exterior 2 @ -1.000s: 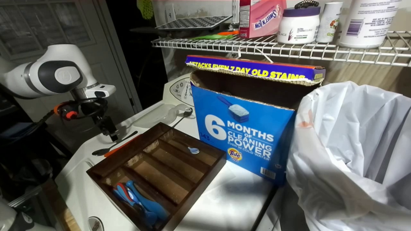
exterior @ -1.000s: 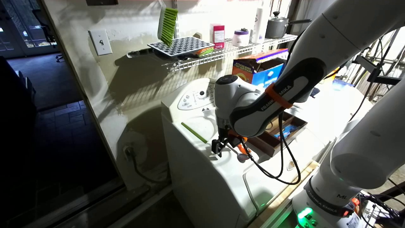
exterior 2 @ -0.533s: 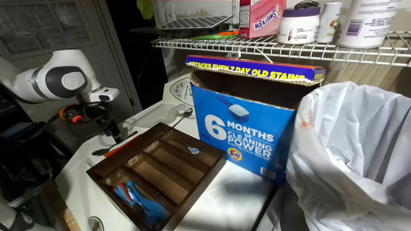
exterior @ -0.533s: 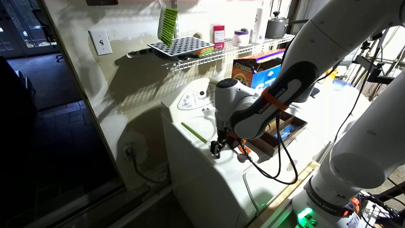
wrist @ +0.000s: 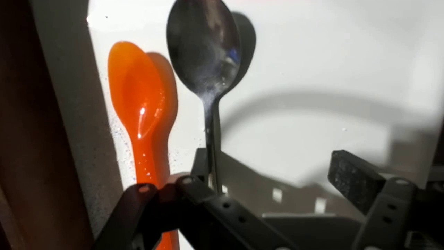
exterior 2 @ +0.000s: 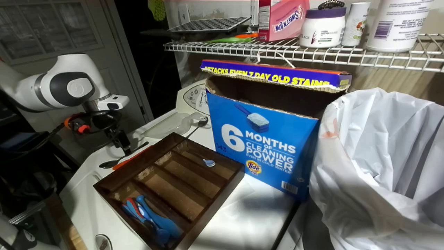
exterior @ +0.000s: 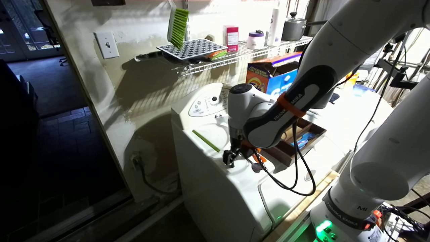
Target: Put both the grey and orange spoons in the brown rack
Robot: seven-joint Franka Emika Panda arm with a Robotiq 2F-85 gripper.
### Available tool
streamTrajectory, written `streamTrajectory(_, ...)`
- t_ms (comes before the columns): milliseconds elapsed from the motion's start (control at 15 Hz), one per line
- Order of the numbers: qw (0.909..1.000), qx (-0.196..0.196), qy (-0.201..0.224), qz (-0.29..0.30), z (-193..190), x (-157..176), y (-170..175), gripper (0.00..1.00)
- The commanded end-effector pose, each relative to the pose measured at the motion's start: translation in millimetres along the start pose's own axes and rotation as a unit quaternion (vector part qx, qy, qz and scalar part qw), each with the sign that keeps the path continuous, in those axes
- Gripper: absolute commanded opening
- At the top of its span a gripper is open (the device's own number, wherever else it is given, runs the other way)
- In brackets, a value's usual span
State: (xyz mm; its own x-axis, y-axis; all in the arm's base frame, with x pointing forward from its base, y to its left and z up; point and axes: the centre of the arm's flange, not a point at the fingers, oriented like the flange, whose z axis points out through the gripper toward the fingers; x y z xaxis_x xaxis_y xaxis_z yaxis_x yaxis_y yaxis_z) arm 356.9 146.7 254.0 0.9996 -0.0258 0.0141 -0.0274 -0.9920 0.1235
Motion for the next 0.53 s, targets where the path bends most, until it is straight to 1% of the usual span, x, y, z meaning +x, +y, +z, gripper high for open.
streamTrajectory(0, 0.9999, -0.009, -0.004, 0.004, 8.2, -6.9, 8.3, 0.86)
streamTrajectory(200, 0.9999, -0.009, -0.001, 0.014, 4.6, -8.5, 14.8, 0.99)
streamTrajectory(467, 0.9996, -0.013, -0.005, 0.024, 2.5, -6.7, 21.7, 1.00)
